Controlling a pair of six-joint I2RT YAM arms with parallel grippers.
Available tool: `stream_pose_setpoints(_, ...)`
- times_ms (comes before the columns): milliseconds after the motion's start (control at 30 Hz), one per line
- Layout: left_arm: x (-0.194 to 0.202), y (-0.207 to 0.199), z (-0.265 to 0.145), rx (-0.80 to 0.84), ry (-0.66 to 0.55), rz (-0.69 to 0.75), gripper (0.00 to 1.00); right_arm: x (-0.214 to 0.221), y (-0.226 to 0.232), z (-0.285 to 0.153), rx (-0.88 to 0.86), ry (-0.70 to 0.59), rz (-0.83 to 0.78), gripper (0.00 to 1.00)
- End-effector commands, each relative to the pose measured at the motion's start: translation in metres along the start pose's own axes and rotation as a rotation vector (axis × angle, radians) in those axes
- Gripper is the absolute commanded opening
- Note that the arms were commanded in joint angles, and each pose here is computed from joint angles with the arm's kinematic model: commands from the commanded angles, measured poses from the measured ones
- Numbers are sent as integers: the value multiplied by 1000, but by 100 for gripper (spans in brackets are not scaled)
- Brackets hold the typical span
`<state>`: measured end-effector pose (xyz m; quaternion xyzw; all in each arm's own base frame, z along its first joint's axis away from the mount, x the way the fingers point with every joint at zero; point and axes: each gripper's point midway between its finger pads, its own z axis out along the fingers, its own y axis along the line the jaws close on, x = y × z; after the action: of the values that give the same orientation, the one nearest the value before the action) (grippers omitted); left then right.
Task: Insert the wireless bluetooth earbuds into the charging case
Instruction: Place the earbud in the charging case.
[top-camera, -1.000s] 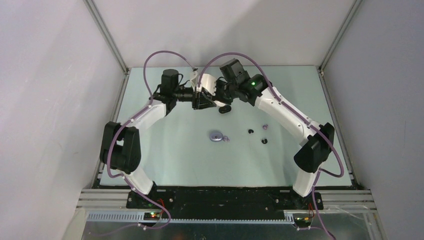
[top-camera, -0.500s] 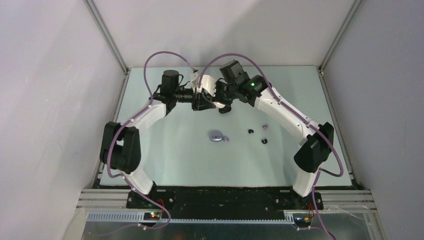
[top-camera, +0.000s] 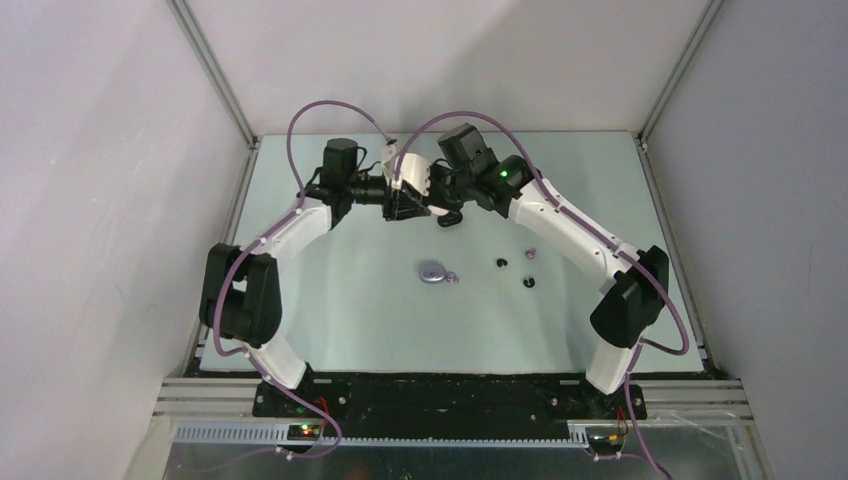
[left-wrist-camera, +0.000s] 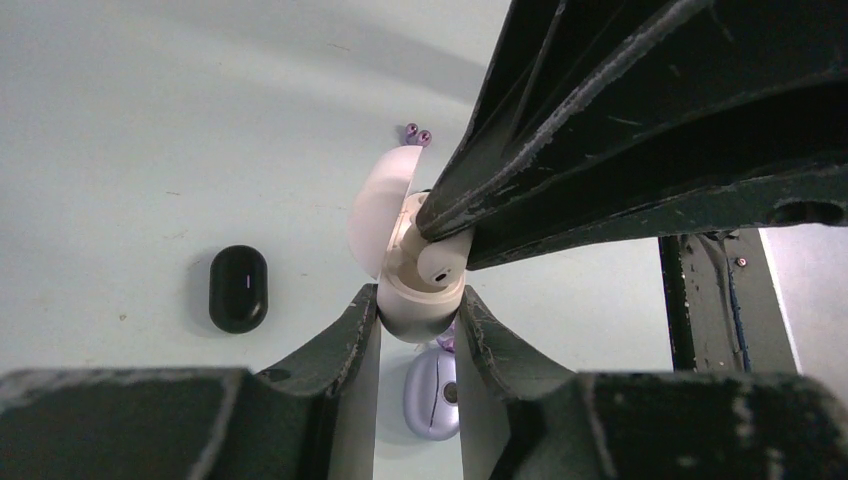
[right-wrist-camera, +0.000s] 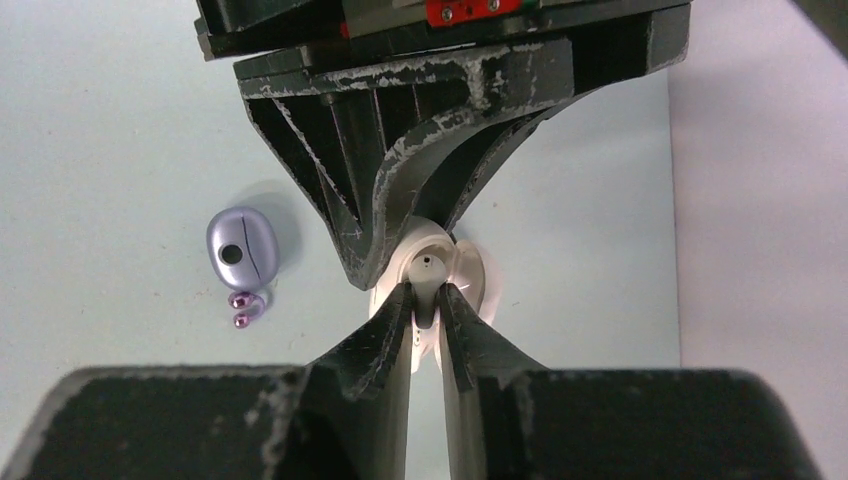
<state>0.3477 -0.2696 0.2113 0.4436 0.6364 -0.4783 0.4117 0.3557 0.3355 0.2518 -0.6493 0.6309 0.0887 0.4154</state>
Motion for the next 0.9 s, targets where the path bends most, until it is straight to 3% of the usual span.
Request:
stream_pose_setpoints(0, -38, -17, 0, 74, -59, 134, 0, -16, -15, -14, 72, -59, -17, 22)
stream_pose_setpoints(367, -34, -15, 0, 79, -56, 109, 0, -31, -10, -35, 43, -136, -26, 32)
stream_pose_setpoints(800, -34, -17, -2, 101, -75, 134, 0, -42, -9, -86, -4, -283, 85, 49)
stream_pose_setpoints(867, -33, -19, -4, 107, -78, 167, 0, -38, -14, -96, 1, -314, 136, 57)
